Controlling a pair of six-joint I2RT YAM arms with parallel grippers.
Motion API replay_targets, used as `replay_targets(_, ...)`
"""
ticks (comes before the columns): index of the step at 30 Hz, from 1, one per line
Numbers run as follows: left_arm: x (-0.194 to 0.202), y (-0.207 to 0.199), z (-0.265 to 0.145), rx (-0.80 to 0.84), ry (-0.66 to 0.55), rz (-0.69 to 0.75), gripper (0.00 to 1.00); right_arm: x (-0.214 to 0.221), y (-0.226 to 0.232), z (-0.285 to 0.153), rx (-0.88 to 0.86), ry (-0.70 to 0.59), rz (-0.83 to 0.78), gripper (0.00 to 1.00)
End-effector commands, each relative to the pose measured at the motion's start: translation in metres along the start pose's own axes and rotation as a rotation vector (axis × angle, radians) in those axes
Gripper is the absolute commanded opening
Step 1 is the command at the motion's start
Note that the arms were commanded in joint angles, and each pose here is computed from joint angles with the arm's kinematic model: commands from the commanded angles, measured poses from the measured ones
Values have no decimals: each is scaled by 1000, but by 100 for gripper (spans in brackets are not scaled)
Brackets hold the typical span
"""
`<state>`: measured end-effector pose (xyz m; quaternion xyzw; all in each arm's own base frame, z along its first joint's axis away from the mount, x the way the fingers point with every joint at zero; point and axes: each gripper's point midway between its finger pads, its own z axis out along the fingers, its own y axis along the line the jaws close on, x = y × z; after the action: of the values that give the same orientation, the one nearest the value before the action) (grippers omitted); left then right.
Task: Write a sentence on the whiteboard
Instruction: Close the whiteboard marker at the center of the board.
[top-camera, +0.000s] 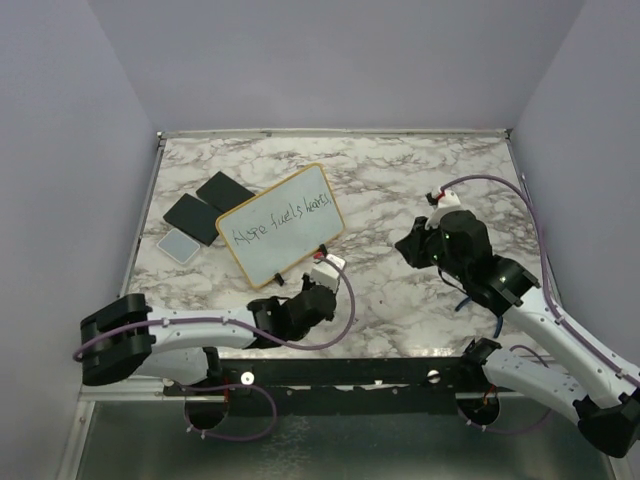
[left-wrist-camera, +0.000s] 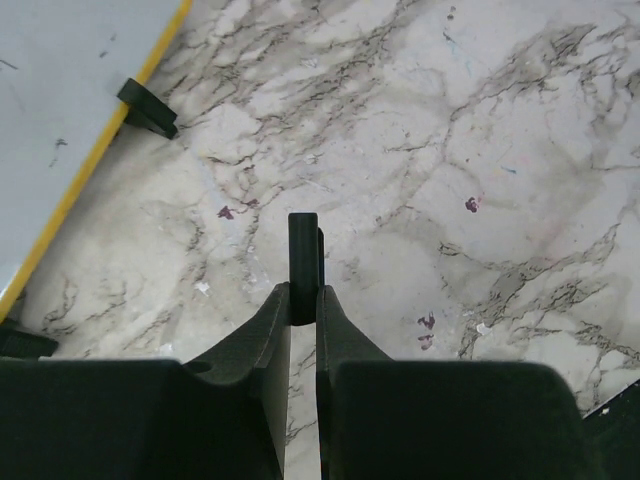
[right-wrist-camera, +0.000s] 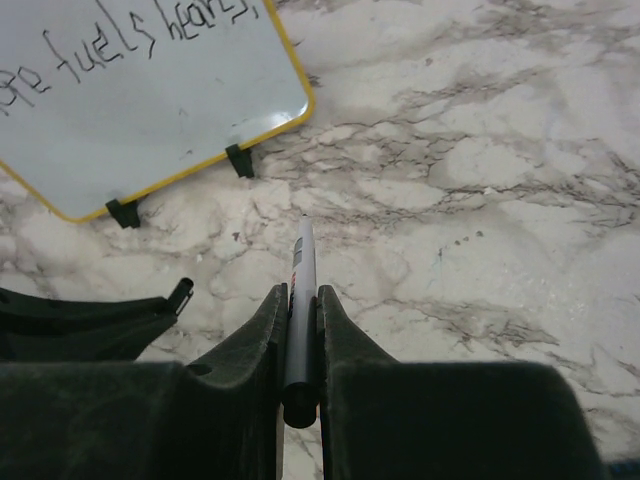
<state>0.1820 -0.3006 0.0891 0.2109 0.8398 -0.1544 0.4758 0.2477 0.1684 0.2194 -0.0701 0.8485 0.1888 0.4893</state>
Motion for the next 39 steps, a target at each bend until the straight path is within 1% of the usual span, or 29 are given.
replay_targets(1,-32,16,-22,37,-199,-21,0,17,27,-17,-156,142,-3,1)
replay_targets(5,-33,22,-36,78,-240,-34,0,20,55,-28,-319,211,-3,1)
replay_targets(10,-41,12,-51,175,-268,-24,0,37,87,-35,-523,331,3,1)
replay_targets(13,-42,3,-57,241,-264,-9,0,40,97,-39,-591,371,13,1)
replay_targets(15,-37,4,-57,242,-244,10,0,39,101,-41,-625,383,25,1)
replay_targets(18,-32,9,-58,227,-234,24,0,37,102,-45,-653,397,41,1)
replay_targets(23,-36,14,-66,232,-256,17,0,35,90,-46,-627,423,41,1)
replay_targets(26,-37,8,-71,280,-256,24,0,32,88,-49,-646,426,41,1)
replay_targets(33,-37,-17,-84,420,-194,59,0,20,91,-61,-761,450,86,1)
replay_targets(39,-36,-21,-93,467,-189,68,0,20,84,-68,-797,472,137,1)
